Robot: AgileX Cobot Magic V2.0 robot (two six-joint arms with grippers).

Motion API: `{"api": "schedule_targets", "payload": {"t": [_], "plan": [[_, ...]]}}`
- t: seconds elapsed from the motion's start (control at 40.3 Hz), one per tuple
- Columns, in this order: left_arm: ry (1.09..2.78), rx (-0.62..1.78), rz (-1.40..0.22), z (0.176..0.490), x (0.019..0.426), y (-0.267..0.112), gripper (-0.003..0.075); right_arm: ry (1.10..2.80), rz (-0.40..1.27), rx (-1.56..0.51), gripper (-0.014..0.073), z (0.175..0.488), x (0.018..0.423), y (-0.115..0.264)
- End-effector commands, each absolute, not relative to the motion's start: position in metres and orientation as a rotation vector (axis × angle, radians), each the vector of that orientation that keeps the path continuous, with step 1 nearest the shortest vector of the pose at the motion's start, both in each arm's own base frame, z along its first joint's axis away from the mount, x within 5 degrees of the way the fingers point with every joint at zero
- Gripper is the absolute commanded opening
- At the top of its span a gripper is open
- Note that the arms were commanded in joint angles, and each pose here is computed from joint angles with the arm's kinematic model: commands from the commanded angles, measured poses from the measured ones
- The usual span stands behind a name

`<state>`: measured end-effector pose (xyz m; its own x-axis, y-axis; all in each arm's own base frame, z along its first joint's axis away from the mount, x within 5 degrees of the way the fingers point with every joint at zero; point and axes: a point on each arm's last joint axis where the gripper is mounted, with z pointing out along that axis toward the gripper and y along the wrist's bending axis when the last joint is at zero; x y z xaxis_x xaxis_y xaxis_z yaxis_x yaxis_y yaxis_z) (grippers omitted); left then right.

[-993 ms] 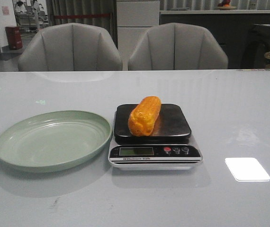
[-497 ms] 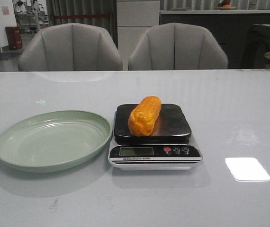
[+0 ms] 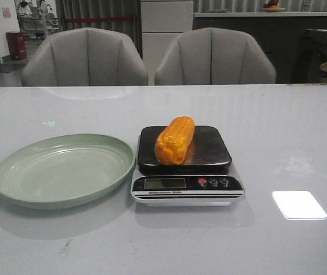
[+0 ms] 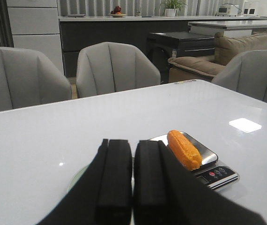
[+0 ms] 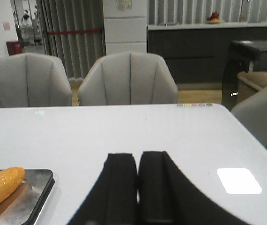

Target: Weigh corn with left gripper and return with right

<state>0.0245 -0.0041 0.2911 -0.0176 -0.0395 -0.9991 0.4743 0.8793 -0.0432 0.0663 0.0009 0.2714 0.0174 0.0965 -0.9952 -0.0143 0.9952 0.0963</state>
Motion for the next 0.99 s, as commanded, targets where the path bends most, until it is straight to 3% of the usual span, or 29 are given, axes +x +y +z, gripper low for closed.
{"api": "schedule_targets", "payload": {"t": [0.0, 0.323, 0.422, 0.546, 0.596, 0.745, 0.969], "plan": [[1.431, 0.344, -0.444, 0.306, 0.019, -0.001, 0.0132, 1.557, 0.073, 0.058, 0.0165, 0.293, 0.077, 0.001], [1.431, 0.344, -0.444, 0.306, 0.019, -0.001, 0.0132, 1.65, 0.089, 0.076, 0.0188, 0.286, 0.091, 0.001], [1.431, 0.344, -0.444, 0.306, 0.019, -0.001, 0.0132, 1.663, 0.126, 0.077, 0.0307, 0.285, 0.093, 0.003], [1.431, 0.344, -0.444, 0.306, 0.019, -0.001, 0.0132, 1.701, 0.169, 0.029, 0.0568, 0.282, 0.097, 0.009], [1.431, 0.344, -0.444, 0.306, 0.019, -0.001, 0.0132, 1.723, 0.186, 0.006, 0.0618, 0.28, 0.1, 0.012], [1.431, 0.344, -0.444, 0.306, 0.019, -0.001, 0.0132, 1.774, 0.243, -0.063, 0.0597, 0.276, 0.111, 0.023], [1.431, 0.344, -0.444, 0.306, 0.019, -0.001, 0.0132, 1.991, 0.432, -0.072, 0.0597, 0.289, 0.143, 0.051]]}}
